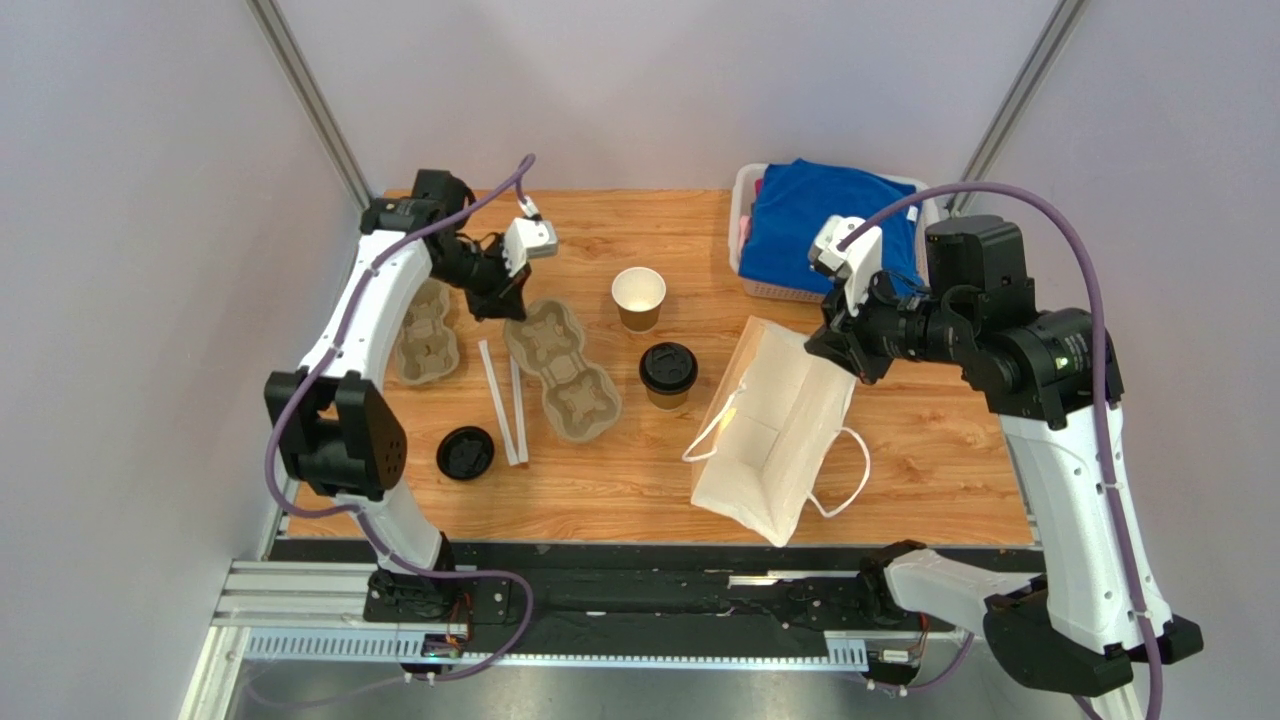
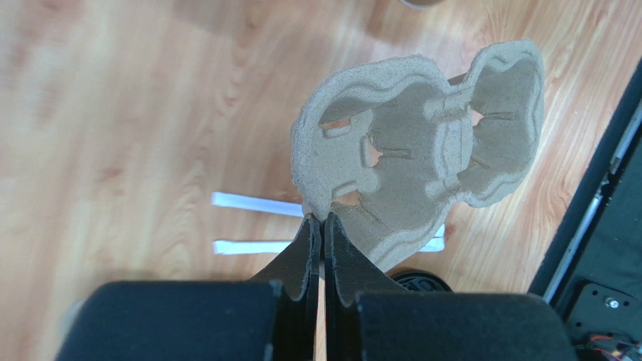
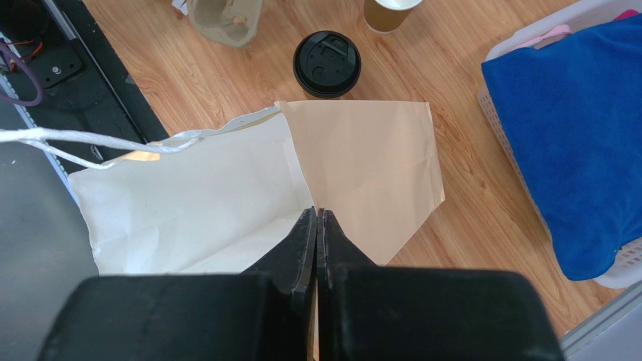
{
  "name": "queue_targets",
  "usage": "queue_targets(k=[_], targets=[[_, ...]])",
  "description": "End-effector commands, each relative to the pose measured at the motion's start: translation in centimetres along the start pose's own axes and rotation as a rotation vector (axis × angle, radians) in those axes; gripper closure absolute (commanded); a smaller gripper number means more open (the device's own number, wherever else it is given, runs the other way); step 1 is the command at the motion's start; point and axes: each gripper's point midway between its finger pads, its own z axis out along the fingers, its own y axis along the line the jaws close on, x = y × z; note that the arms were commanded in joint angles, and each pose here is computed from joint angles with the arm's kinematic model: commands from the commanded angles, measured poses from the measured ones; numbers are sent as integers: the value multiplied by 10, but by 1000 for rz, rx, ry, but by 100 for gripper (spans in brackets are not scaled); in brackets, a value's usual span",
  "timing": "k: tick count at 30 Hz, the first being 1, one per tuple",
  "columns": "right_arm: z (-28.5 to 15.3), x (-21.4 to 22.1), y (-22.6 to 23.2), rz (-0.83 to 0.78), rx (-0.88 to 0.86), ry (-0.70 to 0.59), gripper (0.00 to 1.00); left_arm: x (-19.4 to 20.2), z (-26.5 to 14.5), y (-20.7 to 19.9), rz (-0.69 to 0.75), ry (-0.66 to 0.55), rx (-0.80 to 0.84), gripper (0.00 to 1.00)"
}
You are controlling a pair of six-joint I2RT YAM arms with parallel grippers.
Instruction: Pack the takeout coffee
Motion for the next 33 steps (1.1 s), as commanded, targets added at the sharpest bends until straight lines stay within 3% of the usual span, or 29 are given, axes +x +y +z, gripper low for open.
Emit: queue_targets(k=[1, 5, 9, 11, 14, 19, 22, 28, 33], targets=[[-6, 11, 14, 46, -25, 33, 100, -58, -70, -5, 165, -106, -155, 100], [-2, 12, 15, 51, -34, 37, 100, -116, -138, -9, 247, -200, -321, 100], [3, 14, 15, 71, -35, 48, 100, -198, -225, -24, 336, -452, -545, 100], [5, 14, 14, 73, -28, 51, 100, -240, -272, -54, 407, -623, -641, 100], [10, 17, 10, 91, -17, 66, 100, -278, -299, -114, 573, -766, -664, 100], [20, 17, 2, 113, 0, 79, 100, -303, -294, -190, 758, -859, -584, 100], [25, 18, -3, 129, 19, 94, 100, -306, -276, -218, 871, -835, -539, 100], [28, 19, -3, 145, 12, 100, 100, -292, -210, -262, 1127, -665, -476, 100], [29, 15, -4, 147, 10, 90, 100, -293, -174, -278, 1236, -560, -476, 100]])
